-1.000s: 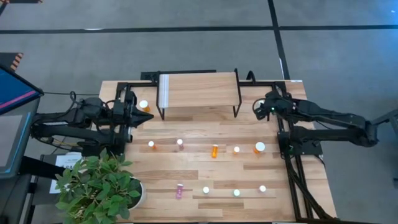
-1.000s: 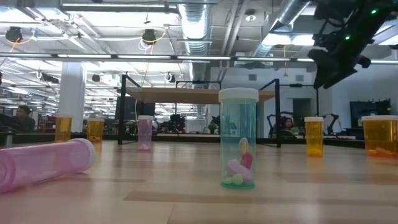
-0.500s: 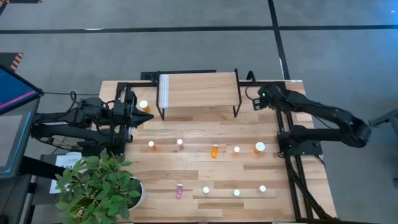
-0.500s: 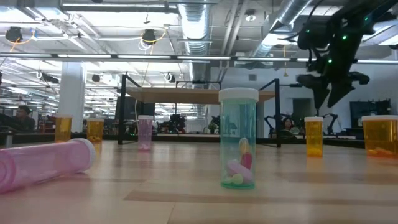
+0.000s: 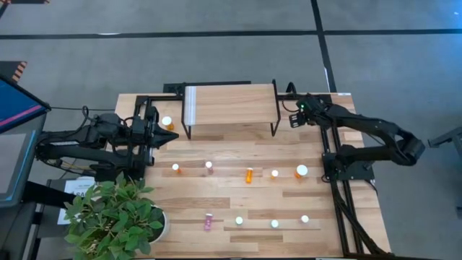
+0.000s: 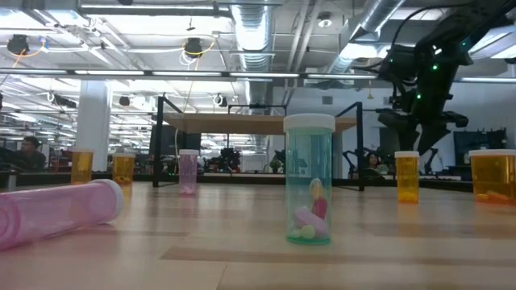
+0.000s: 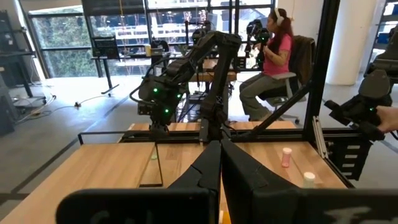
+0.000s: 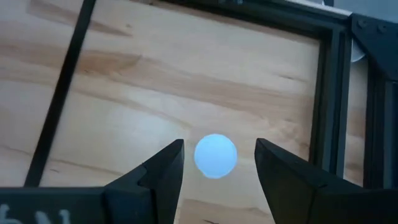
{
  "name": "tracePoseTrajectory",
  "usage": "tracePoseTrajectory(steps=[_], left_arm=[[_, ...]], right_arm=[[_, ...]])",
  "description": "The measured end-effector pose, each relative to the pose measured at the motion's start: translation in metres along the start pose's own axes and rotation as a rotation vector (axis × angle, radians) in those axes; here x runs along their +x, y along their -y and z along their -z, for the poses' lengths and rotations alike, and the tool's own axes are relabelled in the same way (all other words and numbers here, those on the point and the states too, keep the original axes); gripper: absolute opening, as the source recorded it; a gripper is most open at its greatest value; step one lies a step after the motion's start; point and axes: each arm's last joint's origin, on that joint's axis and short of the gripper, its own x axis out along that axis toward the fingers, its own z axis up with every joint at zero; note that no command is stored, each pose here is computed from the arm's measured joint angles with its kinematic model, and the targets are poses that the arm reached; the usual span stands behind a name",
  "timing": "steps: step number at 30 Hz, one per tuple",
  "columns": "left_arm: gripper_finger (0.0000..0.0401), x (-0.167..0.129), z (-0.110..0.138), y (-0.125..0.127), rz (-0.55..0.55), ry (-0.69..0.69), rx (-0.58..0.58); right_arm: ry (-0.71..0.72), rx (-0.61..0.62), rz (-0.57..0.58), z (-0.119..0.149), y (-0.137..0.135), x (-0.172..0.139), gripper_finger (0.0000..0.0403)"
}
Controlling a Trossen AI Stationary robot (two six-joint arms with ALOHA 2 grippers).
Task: Pick and place medicine bottles onto shelf by color
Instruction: Put the top small green pill bottle on the shelf
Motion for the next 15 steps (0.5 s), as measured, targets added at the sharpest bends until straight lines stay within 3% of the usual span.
tracePoseTrajectory(steps=[15], left_arm=[[0.0000, 0.000, 0.001, 0.000, 0.000, -0.006, -0.002]], right_arm=[[-0.068, -0.021, 0.031, 0.002, -0.007, 0.021, 0.0218]])
